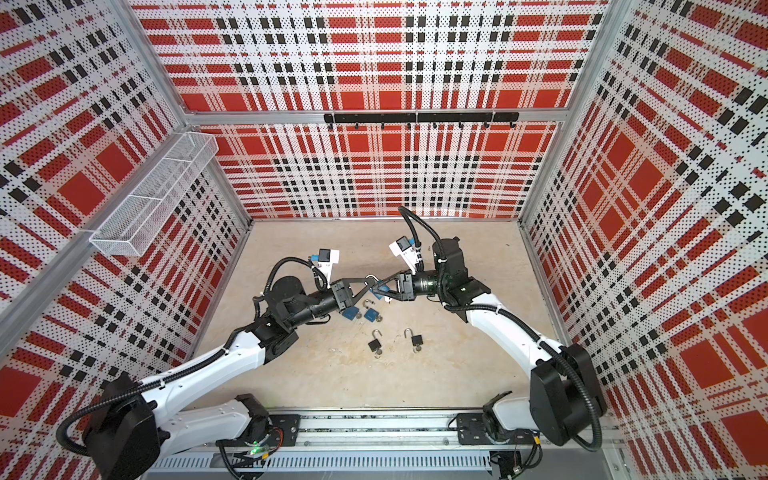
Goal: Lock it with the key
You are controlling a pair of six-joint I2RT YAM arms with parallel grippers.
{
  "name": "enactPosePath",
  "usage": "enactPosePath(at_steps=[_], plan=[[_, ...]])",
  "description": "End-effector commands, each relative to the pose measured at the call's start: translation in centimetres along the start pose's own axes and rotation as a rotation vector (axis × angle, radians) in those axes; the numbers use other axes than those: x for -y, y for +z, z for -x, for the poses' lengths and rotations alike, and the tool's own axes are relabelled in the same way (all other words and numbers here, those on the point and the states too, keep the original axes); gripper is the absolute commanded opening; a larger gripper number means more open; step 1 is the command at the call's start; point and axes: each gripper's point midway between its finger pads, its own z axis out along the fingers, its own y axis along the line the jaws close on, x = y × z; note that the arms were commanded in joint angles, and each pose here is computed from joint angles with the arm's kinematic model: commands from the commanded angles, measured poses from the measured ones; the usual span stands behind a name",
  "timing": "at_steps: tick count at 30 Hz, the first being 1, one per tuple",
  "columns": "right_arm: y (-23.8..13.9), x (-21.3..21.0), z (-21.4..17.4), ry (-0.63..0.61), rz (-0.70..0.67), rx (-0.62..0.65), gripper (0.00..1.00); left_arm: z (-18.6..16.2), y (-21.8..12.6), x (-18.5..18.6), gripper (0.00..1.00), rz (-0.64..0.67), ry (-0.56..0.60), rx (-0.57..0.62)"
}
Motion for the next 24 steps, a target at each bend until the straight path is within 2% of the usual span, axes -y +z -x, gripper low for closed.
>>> enactPosePath(at_steps=[1, 19, 24], plan=[[-0.1, -0.8, 2.9, -0.098, 0.018, 0.114, 0.36, -1.8, -0.5, 3.2, 0.00, -0.116, 0.031, -0.097], [-1.5, -1.0, 1.0, -0.060, 0.018, 0.139, 0.46, 3.3, -2.6, 1.1, 0.00, -0.005, 0.058, 0.113], [-1.4, -1.2, 0.7, -0.043, 0.049, 0.140, 0.43, 4.4, -3.2, 0.6, 0.00, 0.024, 0.057, 0.164]])
